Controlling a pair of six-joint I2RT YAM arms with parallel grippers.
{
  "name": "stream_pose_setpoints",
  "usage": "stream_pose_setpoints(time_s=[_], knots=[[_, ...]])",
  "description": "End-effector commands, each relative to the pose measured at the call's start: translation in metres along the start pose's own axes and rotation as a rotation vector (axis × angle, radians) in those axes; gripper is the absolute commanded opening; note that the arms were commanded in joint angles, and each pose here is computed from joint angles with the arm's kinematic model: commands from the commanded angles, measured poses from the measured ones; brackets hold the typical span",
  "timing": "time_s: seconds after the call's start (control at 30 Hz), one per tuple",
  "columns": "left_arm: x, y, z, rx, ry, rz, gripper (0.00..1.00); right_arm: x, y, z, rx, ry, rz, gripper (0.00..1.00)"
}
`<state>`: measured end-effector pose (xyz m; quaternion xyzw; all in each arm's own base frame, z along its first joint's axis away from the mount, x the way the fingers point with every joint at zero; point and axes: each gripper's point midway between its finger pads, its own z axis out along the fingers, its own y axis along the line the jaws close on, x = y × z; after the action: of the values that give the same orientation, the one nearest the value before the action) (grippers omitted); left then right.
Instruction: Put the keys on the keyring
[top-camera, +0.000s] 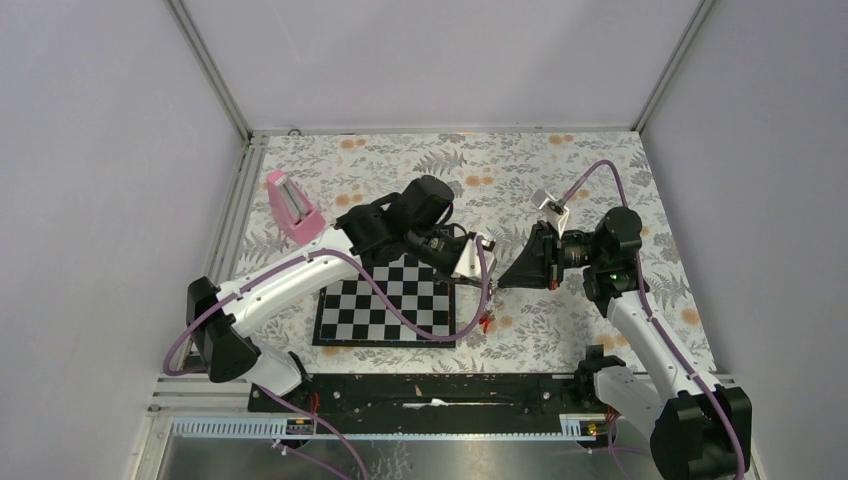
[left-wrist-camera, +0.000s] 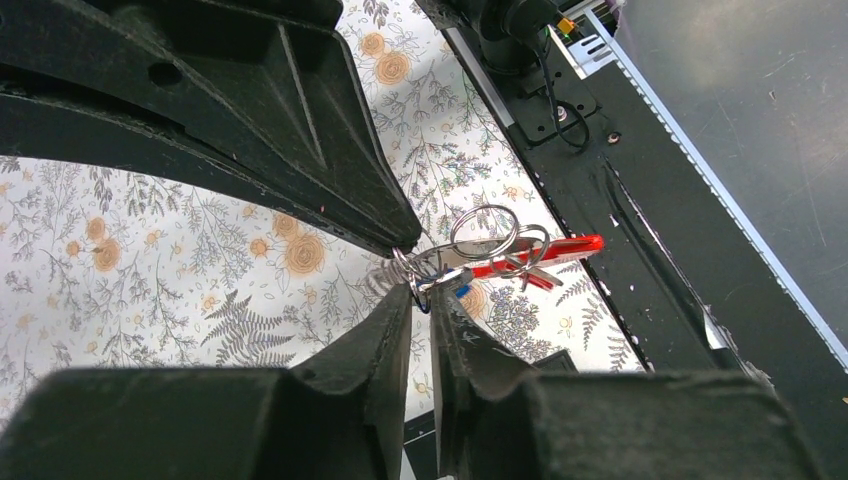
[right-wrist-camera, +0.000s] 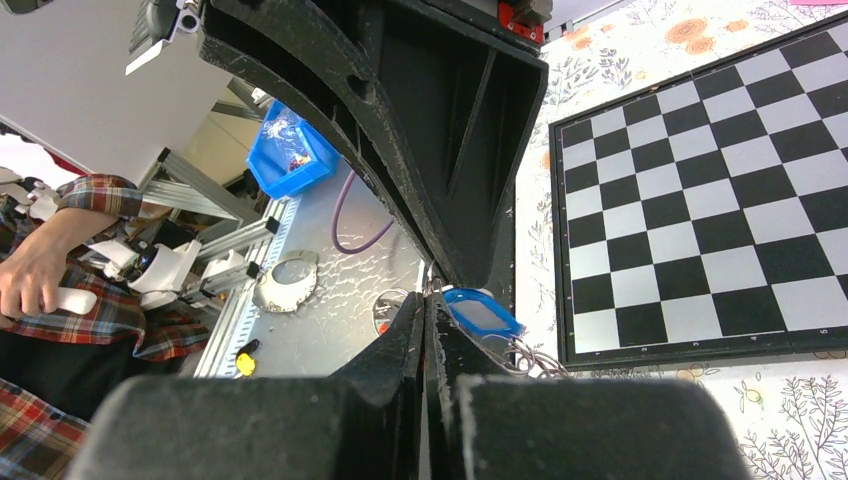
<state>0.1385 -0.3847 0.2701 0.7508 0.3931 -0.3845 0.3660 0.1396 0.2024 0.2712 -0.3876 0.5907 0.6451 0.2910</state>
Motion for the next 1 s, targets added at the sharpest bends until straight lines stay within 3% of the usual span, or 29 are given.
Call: stream_pose_setpoints(time_s=[0.0,0.17,0.97], knots=[[-0.015,0.003,-0.002,-0.003,-0.035,0.049,0.15,-0.003,0.015,-0.001,-0.043,0.036,-0.078,0.00],[-0.015,0.003,-0.003,-0.007,-0.033,0.046,0.00,-0.005,0.012,-0.001,-0.029,0.025,-0.077,0.00],[-0.004,0.018,0.003,-0.187,0.037,-0.002,0.00,-0.027,-0.040,-0.015,0.223,-0.084,-0.019,0.00]])
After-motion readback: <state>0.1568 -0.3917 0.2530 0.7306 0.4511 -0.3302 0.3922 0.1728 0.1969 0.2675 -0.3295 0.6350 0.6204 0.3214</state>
